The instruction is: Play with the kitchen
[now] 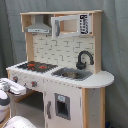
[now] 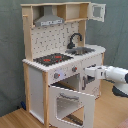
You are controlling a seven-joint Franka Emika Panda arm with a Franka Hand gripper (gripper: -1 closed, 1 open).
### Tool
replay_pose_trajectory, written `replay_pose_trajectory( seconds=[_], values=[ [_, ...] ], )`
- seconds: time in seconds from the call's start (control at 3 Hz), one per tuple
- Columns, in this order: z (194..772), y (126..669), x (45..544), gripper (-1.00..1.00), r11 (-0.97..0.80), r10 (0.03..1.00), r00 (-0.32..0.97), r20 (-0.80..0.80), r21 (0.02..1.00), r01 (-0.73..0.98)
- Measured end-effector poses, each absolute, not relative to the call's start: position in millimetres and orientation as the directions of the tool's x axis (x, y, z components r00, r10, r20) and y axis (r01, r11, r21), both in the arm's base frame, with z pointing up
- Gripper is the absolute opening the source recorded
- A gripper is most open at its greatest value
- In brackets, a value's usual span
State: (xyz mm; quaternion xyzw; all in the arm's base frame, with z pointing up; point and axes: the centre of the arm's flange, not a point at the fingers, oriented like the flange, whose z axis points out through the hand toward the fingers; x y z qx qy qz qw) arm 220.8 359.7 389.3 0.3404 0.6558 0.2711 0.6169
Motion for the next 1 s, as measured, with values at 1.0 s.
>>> replay_pose_trajectory(
  seconds=[1.0],
  values=[
    [381,337,226,1.00,0.696,0.715,-0.046,-0.697,0.717,-0.043]
  ],
)
